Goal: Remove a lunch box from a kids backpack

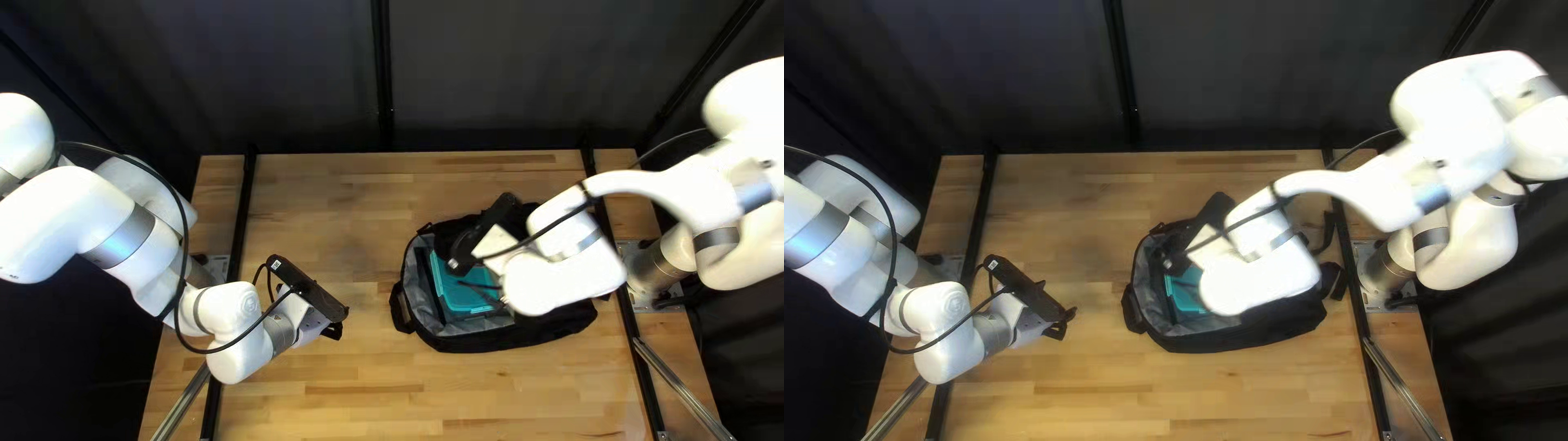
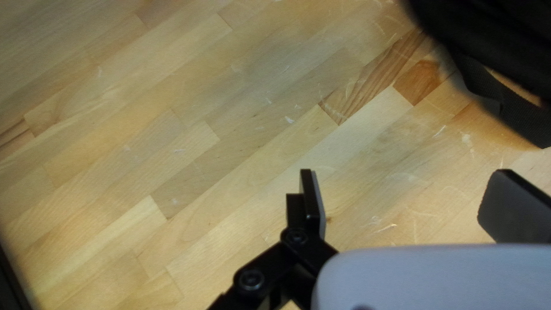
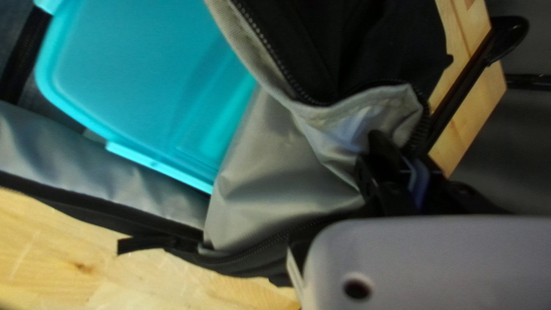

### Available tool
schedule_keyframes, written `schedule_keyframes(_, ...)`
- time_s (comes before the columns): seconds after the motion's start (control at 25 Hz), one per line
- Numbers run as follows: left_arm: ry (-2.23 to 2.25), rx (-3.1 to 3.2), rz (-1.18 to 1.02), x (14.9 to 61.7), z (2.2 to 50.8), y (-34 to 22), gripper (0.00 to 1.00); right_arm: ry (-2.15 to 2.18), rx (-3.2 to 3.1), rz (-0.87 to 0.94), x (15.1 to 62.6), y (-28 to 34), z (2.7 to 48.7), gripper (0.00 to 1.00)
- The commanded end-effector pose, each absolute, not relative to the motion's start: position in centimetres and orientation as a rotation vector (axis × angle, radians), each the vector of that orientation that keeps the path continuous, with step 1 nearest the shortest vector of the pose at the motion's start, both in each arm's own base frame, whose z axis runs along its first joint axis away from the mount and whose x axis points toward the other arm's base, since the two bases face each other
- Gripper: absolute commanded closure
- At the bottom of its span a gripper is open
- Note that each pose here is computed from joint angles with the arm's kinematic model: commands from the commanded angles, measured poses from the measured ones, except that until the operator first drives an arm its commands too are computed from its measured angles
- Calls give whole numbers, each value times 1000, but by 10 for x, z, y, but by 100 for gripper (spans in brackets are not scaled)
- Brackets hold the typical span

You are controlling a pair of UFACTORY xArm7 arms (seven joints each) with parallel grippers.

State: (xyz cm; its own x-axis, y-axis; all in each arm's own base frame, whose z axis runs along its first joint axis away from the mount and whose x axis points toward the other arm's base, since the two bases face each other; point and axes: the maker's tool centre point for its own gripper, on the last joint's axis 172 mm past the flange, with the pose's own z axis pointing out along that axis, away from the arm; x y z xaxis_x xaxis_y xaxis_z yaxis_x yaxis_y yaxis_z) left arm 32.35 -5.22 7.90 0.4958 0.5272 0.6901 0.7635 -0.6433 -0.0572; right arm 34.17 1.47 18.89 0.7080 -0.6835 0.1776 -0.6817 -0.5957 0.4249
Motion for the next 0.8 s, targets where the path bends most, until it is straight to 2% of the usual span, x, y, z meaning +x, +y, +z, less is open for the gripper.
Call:
schedule_keyframes(0.04, -1078, -2388, -922, 324, 79, -52, 0, -1245, 2478, -2, 333, 8, 187, 100)
schedule_keyframes(0.36, -1078, -2388, -922, 324, 79, -52, 0, -1480, 2494, 32, 356, 14, 168, 100)
schedule_keyframes(0.44, -1078, -2388, -922, 324, 79, -52, 0, -1289, 2519, -43, 363, 16, 164, 100)
schedule_keyframes(0.48, -1078, -2388, -922, 324, 79, -52, 0, -1905, 2363, 194, 364, 17, 163, 100)
schedule_keyframes(0.56, -1078, -2388, -922, 324, 79, -52, 0, -1715, 2420, 134, 363, 19, 164, 100)
schedule_keyframes(0.8, -1078, -2388, -922, 324, 79, -52, 0, -1702, 2376, 159, 355, 21, 179, 100)
